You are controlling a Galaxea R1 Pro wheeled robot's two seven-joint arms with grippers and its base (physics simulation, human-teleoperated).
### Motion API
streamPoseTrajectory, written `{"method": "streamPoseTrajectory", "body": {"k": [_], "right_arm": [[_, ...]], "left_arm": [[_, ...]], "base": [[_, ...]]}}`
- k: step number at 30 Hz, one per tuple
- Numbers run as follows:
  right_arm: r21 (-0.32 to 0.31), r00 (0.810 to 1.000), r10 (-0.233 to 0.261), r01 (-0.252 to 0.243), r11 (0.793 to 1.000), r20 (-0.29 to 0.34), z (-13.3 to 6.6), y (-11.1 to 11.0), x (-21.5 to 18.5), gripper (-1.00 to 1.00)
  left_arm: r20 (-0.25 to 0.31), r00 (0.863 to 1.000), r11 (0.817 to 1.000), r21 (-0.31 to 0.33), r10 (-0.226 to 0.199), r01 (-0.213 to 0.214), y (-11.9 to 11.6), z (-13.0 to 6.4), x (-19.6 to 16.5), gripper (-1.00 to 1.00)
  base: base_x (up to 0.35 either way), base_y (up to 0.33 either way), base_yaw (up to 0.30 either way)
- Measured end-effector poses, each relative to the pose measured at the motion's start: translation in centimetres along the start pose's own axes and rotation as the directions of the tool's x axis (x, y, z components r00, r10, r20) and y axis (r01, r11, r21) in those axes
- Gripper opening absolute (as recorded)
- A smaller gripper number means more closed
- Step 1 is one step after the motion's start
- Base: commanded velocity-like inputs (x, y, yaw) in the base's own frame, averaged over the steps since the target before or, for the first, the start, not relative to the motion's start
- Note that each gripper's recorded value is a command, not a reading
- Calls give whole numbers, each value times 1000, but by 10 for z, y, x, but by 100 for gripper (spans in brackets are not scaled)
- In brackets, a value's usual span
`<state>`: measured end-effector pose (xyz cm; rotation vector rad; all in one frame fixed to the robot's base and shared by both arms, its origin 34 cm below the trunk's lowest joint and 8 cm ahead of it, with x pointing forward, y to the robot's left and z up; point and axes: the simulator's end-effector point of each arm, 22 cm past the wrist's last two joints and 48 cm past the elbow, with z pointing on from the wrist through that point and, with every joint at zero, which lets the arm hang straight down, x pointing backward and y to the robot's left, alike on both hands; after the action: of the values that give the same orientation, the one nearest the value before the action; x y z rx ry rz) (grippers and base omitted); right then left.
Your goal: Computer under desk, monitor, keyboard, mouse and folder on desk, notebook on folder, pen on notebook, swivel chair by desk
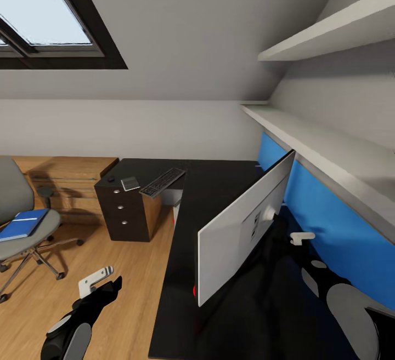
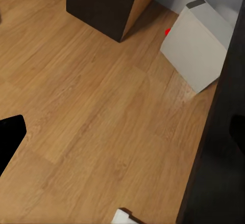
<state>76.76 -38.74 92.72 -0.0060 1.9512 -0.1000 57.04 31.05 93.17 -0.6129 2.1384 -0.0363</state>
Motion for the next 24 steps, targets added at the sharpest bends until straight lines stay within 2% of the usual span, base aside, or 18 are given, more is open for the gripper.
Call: {"method": "streamPoseTrajectory", "body": {"k": [11, 24], "right_arm": [[0, 1000, -1, 1, 1000, 1, 0, 0, 0, -100], [0, 1000, -2, 2, 1000, 1, 0, -1, 0, -100]], "left_arm": [[1, 1000, 1000, 0, 0, 0, 0, 0, 0, 100], [1, 1000, 1000, 0, 0, 0, 0, 0, 0, 100]], "base": [[0, -1, 0], [6, -64, 0]]}}
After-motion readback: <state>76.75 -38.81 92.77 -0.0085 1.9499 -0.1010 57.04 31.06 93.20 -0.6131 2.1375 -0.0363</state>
